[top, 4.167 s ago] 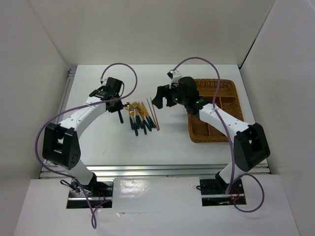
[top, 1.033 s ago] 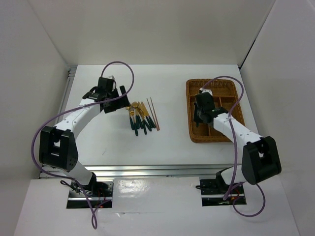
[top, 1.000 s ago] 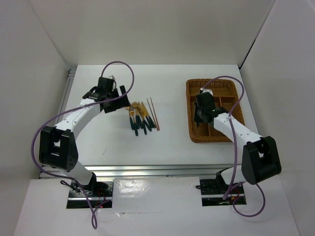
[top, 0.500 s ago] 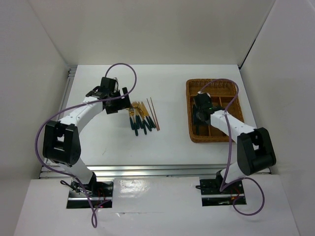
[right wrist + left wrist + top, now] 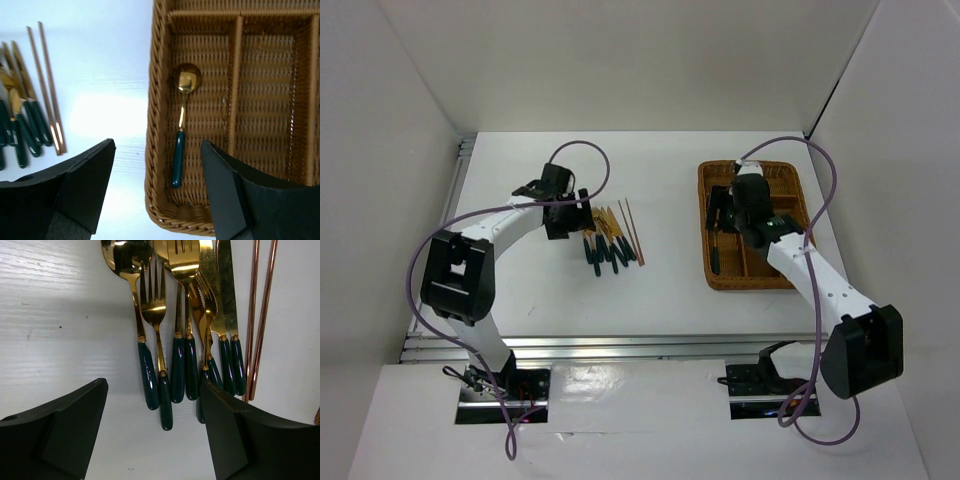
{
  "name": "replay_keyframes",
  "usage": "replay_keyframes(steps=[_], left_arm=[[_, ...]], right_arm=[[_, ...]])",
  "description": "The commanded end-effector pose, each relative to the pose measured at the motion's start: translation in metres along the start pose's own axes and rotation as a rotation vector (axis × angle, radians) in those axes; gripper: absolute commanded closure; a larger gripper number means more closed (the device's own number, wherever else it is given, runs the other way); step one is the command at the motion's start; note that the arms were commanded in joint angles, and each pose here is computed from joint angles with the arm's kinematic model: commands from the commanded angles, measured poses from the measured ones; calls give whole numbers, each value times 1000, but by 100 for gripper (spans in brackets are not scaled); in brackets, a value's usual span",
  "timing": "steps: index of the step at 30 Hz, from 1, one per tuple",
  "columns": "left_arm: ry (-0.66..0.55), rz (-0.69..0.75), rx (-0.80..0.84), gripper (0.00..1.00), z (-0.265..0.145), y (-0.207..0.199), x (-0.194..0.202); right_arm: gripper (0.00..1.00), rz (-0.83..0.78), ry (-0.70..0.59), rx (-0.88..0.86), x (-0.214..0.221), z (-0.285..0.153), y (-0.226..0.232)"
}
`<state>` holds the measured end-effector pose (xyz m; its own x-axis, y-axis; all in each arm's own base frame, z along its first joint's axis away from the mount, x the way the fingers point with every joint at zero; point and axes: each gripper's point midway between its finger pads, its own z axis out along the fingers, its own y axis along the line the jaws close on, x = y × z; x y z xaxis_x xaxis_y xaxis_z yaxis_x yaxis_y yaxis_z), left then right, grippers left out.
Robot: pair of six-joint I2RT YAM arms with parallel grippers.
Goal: Sort the eating utensils into containers
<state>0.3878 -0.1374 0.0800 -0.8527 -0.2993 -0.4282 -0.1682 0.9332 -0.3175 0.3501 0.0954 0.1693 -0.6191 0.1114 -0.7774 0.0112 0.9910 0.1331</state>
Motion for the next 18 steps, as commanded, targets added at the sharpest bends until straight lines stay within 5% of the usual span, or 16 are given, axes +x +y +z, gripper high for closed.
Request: replay_keyframes(steps=[1,18], left_arm=[[-38,5,-25,12,1,-13,-10],[3,-34,-233,30,26,5,11]], right_arm=[[23,28,-100,-76,-21,-5,13],[23,18,-113,-144,-15,5,24]])
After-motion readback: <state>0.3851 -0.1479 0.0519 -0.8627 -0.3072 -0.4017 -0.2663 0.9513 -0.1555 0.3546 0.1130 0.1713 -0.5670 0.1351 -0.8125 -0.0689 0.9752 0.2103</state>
